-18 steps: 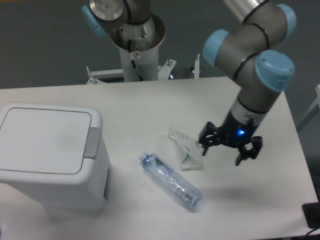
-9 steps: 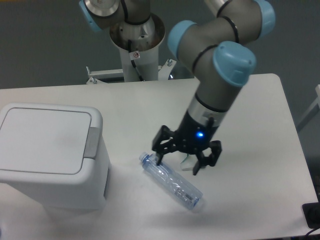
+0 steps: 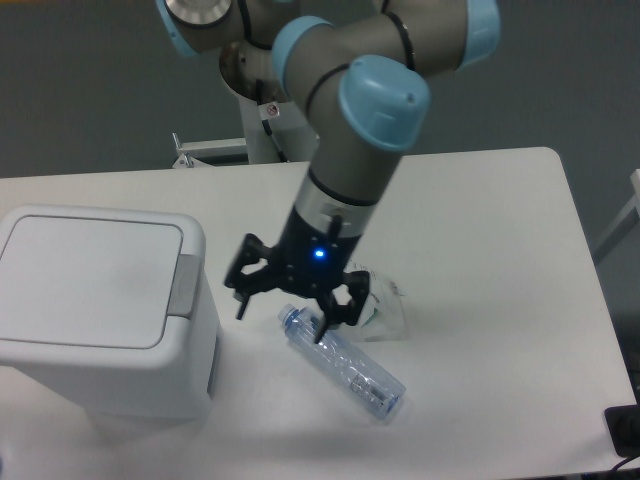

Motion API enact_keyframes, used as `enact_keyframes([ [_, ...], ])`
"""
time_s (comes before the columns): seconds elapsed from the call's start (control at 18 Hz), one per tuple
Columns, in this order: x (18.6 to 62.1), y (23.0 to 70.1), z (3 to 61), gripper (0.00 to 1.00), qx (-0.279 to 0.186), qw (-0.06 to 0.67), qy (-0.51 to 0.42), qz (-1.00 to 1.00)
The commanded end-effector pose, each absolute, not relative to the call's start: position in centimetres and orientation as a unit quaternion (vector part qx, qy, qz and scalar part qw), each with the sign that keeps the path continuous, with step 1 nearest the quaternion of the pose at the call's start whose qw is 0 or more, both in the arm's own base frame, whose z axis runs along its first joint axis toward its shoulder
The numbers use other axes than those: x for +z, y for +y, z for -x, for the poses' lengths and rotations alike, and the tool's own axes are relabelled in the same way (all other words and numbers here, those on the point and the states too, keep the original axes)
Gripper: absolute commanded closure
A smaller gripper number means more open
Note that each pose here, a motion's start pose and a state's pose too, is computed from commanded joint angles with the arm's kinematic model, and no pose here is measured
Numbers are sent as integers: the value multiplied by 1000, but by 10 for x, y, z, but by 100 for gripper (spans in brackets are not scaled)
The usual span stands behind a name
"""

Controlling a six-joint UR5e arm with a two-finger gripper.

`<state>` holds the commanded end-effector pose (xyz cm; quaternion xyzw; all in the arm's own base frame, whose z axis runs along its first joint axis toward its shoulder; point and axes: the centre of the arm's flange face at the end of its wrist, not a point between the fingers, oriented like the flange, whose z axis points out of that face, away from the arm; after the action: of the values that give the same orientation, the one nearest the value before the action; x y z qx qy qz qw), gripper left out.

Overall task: Open the trash can
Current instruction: 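Push the gripper against the trash can lid edge to flip it open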

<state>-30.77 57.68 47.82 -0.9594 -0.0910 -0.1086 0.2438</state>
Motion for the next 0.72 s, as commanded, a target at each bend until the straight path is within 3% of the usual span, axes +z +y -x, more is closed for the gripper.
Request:
enact_keyframes([
  [0.22,498,570,297,0,-104,254,-95,957],
  [0.72,467,576,282,0,-111,241,-99,959],
])
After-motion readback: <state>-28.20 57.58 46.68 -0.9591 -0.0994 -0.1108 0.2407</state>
